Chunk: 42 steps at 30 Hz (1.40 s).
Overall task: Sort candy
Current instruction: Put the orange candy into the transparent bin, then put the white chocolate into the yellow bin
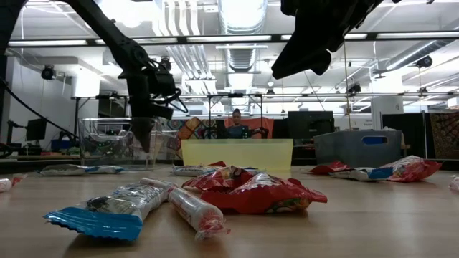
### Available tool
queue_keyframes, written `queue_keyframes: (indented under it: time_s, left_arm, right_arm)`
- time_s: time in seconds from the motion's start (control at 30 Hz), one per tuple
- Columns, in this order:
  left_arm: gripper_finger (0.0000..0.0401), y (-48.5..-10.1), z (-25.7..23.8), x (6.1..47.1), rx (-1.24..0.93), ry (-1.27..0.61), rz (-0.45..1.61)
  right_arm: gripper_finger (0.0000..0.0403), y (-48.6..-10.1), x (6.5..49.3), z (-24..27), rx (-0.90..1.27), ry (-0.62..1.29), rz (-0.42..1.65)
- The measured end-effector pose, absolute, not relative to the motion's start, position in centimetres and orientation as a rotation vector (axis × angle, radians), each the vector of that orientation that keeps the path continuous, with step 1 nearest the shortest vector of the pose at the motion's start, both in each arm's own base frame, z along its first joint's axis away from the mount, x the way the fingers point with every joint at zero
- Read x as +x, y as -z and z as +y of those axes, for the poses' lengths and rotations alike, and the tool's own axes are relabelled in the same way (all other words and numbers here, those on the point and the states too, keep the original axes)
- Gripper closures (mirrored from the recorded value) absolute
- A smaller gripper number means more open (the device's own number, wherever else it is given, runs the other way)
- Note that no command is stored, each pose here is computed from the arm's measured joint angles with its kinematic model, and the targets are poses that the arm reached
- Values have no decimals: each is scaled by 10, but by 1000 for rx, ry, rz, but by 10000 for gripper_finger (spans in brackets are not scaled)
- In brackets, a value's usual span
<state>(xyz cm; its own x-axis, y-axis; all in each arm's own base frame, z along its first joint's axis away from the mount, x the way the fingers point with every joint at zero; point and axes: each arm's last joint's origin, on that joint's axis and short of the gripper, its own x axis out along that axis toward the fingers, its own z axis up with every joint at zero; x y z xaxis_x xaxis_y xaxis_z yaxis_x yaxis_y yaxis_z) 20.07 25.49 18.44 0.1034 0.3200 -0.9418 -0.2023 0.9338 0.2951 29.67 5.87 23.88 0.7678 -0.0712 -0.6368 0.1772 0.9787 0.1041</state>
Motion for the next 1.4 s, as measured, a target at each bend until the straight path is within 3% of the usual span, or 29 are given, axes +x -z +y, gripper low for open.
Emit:
queue_keyframes:
  time_s: [0.53,1.03,1.23,1.4]
  left_arm:
    - [390,-186,265,197,129,-437,1370]
    - [295,-185,265,196,126,-436,1374]
    - [285,-187,263,195,106,-439,1393]
    - [288,-210,260,196,4,-460,1438]
  right_arm:
    - [307,-239,297,59,163,135,680]
    - [307,-240,298,59,155,124,662]
    - [307,-240,298,59,155,124,662]
    - [307,-240,298,59,155,122,663]
